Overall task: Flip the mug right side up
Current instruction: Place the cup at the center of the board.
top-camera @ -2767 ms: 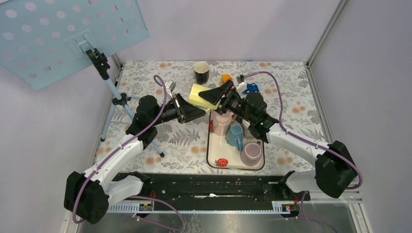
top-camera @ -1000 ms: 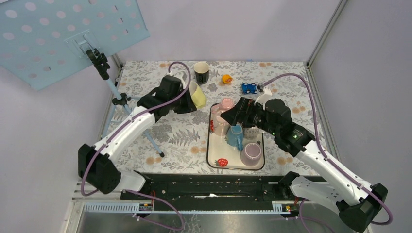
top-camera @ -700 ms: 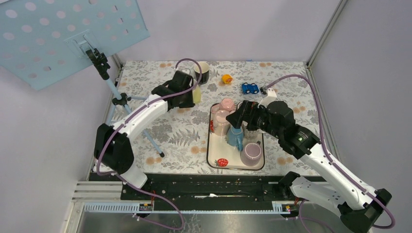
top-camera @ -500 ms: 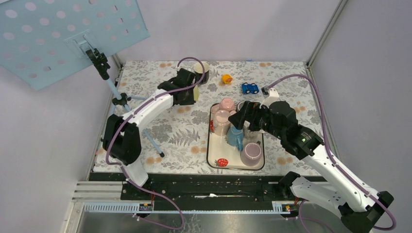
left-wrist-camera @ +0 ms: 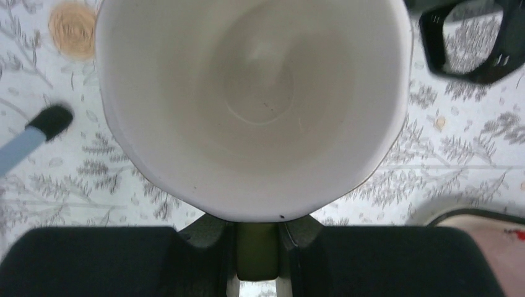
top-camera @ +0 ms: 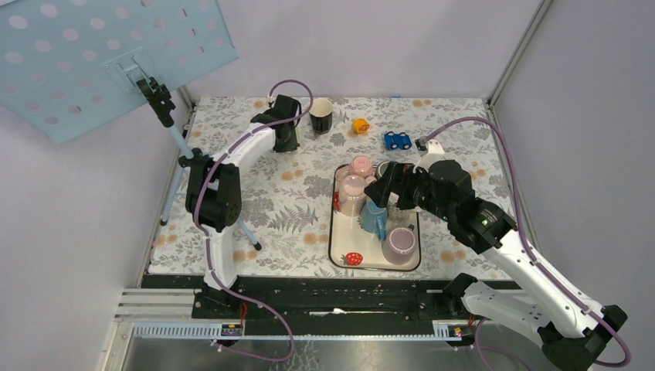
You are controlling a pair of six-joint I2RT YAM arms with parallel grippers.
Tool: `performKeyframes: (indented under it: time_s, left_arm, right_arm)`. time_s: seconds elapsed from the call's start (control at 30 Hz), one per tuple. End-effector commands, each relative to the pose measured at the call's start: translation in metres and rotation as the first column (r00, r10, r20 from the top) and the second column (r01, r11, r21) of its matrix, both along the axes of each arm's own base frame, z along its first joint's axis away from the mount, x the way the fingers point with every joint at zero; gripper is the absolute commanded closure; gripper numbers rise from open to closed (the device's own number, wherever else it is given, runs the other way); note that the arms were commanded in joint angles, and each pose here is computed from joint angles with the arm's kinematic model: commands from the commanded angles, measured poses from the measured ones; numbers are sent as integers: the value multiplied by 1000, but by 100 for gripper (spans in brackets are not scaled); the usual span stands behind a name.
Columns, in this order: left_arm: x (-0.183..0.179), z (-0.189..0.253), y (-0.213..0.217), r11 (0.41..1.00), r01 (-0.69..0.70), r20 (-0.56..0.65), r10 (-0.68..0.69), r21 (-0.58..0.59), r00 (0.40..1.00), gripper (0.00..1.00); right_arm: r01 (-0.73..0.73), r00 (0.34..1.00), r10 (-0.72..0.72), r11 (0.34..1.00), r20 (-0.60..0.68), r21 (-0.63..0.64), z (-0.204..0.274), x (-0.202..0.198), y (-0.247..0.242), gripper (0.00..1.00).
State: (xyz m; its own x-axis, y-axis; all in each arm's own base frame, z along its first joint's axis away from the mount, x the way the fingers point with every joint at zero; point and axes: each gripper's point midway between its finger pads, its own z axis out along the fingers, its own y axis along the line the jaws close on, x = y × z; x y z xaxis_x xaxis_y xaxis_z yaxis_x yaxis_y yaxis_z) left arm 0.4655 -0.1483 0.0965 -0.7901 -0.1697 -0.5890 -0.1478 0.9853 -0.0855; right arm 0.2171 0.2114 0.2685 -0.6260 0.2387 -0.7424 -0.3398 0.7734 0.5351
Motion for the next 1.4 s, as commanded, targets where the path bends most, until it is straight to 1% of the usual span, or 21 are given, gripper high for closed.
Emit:
performKeyframes:
  time_s: [0.0,0.33,0.73,0.77,0.87,0.93,1.07,1.2,1.37]
  left_arm:
    - [59,50,-8,1000,0,202,4,-22,979,100]
    - [93,36,-10,1000,-8,201,10,-11,979,100]
    - [102,10,-9,1000,1,162,-3,16,987,100]
    - [102,9,-8,1000,0,159,-4,20,987,97]
    - [101,6,-8,1000,4,152,-8,21,988,83]
    - [101,4,-10,1000,11,149,-13,19,989,76]
    - [100,6,-9,1000,8,151,-10,18,989,59]
    - [98,9,-9,1000,10,155,-13,20,988,45]
    - [95,25,-9,1000,14,184,-17,17,983,28]
  right_arm:
    - [5,999,-5,1000,49,4,17,6,-1,0]
    - [3,999,-2,1000,39,-9,14,5,-1,0]
    - [6,1000,-5,1000,26,-11,9,4,-2,0]
    - [6,1000,-6,1000,23,-13,8,4,-2,0]
    - [5,1000,-5,1000,21,-14,7,5,-1,0]
    - [6,1000,-6,1000,22,-14,7,5,-1,0]
    - [4,1000,-4,1000,19,-16,6,6,0,0]
    - [7,1000,-7,1000,12,-16,3,6,1,0]
    - [8,1000,-8,1000,4,-17,1,6,0,0]
